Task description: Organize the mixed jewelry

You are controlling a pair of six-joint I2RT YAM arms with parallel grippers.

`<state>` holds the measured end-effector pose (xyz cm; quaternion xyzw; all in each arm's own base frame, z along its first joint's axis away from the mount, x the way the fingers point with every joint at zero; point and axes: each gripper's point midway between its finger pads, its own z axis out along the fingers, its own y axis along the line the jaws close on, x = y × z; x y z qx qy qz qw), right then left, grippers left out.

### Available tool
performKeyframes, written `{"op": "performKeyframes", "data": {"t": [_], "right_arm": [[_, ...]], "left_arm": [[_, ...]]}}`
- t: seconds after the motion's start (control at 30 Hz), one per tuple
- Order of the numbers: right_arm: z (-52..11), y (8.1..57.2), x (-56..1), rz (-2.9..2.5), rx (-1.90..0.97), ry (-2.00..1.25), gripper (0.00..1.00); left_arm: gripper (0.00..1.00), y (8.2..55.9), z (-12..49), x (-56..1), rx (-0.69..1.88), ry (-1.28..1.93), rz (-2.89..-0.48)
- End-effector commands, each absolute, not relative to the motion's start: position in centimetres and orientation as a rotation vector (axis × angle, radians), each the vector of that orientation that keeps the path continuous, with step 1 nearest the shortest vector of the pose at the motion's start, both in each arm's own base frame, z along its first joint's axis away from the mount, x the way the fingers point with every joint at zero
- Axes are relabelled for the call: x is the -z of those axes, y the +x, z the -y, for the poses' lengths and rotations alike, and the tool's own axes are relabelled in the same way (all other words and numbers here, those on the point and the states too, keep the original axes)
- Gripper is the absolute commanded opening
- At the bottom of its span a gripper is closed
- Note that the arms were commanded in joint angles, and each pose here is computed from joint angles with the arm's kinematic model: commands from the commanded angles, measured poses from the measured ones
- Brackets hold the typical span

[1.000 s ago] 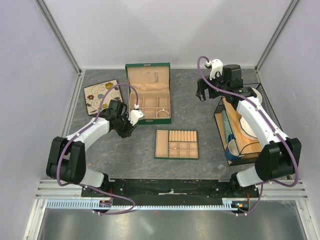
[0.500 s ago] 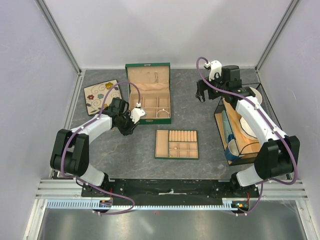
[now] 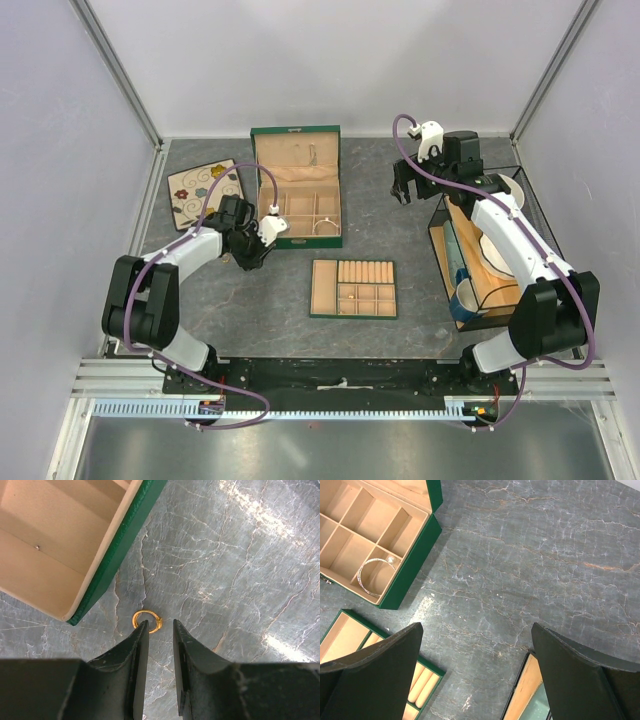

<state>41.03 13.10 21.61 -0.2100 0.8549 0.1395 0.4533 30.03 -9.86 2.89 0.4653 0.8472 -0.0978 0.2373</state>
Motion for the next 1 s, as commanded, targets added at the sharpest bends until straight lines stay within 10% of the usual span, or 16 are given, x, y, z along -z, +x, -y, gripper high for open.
{"op": "performKeyframes", "data": {"t": [0.0,0.97], "right_arm": [[-13.1,41.6,-22.2,-2.077,-0.343,-0.517,0.98],[-13.0,41.6,-22.3,-2.077,-0.335,-0.513,0.98]], "left_arm": [[0.33,31.7,9.9,-3.3,0.237,1.308,-2.259],[0.30,31.4,9.9,-2.2,0.286,1.331,-2.285]]}}
